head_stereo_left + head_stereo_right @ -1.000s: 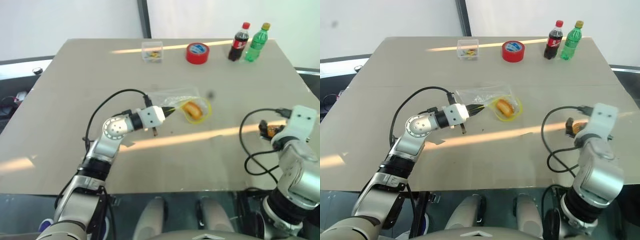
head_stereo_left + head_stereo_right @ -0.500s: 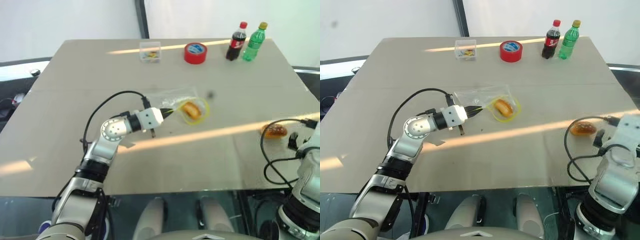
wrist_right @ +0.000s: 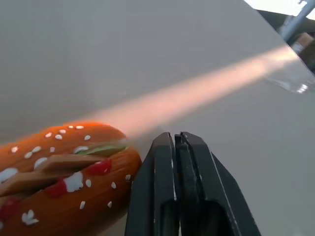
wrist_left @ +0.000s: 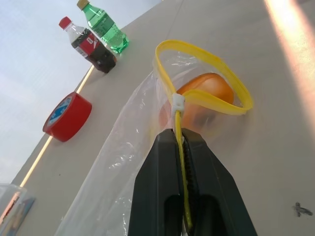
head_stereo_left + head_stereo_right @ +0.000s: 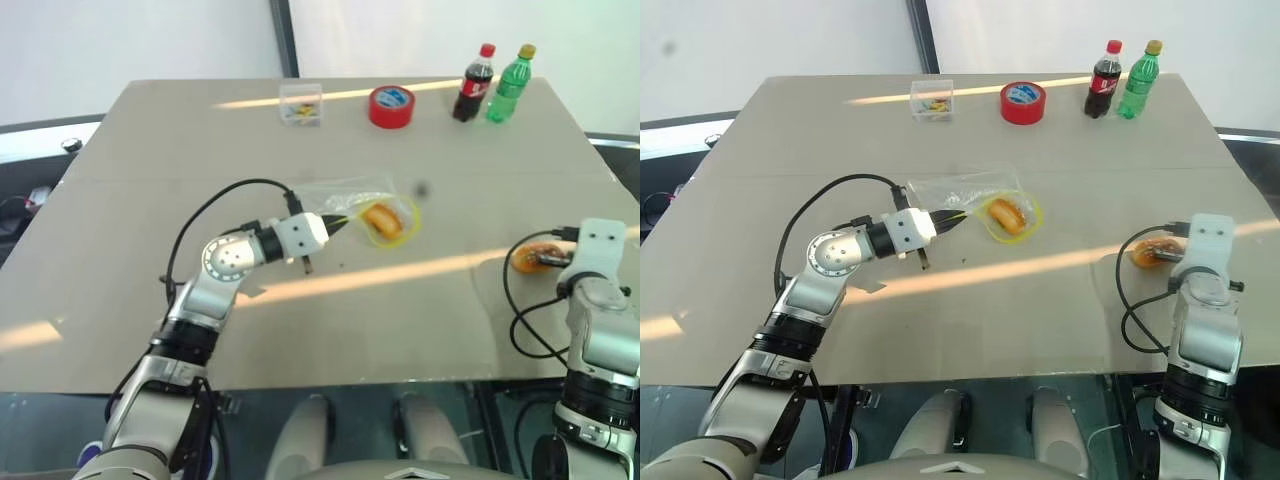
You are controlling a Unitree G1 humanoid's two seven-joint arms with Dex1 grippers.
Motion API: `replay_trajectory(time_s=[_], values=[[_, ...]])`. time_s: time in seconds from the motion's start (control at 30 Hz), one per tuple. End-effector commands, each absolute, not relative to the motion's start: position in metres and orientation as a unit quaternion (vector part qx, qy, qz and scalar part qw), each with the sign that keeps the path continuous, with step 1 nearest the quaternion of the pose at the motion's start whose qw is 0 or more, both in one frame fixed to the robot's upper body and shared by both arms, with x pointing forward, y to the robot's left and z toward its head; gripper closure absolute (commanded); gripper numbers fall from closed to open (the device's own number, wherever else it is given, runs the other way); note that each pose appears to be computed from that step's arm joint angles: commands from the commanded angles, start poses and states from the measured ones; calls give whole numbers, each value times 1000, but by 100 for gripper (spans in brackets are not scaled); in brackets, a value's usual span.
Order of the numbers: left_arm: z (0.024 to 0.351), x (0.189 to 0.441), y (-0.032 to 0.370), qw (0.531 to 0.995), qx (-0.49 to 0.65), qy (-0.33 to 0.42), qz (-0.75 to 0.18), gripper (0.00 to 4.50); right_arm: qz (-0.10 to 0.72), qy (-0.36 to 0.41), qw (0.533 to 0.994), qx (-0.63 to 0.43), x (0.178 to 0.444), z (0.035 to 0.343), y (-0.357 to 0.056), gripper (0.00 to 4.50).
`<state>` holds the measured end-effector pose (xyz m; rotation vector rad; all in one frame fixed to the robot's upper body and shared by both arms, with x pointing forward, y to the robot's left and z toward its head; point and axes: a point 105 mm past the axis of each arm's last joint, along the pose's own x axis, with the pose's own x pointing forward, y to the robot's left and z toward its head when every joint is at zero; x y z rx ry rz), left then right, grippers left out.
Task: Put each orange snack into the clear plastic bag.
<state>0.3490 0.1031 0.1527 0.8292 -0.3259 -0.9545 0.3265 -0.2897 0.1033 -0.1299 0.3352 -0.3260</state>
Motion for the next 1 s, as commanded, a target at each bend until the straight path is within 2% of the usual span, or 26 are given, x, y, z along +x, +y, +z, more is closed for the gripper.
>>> replay_trajectory(time_s=[0.03, 0.17, 0.3, 0.33, 0.4, 0.47, 0.6, 0.67, 0.77, 1.0], values=[[168, 344, 102, 792, 387, -178, -437, 450, -73, 105, 990, -61, 337, 122, -267, 443], [169, 343, 102, 794, 386, -177, -434, 450, -51, 63, 996, -39, 335, 133, -266, 443], [169, 342, 101, 794, 385, -177, -436, 450, -82, 44, 995, -25, 329, 144, -278, 443], [169, 343, 101, 794, 385, -177, -436, 450, -89, 40, 995, -20, 328, 146, -280, 420], [170, 343, 99, 792, 385, -178, -438, 450, -113, 38, 993, 12, 320, 156, -278, 363], [171, 344, 97, 790, 385, -180, -441, 450, -118, 42, 990, 61, 315, 163, -265, 284], [172, 344, 95, 788, 385, -181, -445, 450, -77, 70, 985, 141, 312, 169, -225, 80], [171, 345, 94, 787, 385, -181, -448, 450, -69, 87, 982, 155, 313, 167, -214, 12], [172, 345, 93, 785, 385, -181, -451, 450, -67, 114, 976, 176, 314, 159, -200, 12], [172, 346, 95, 785, 387, -179, -449, 450, -112, 146, 974, 134, 311, 143, -206, 12]])
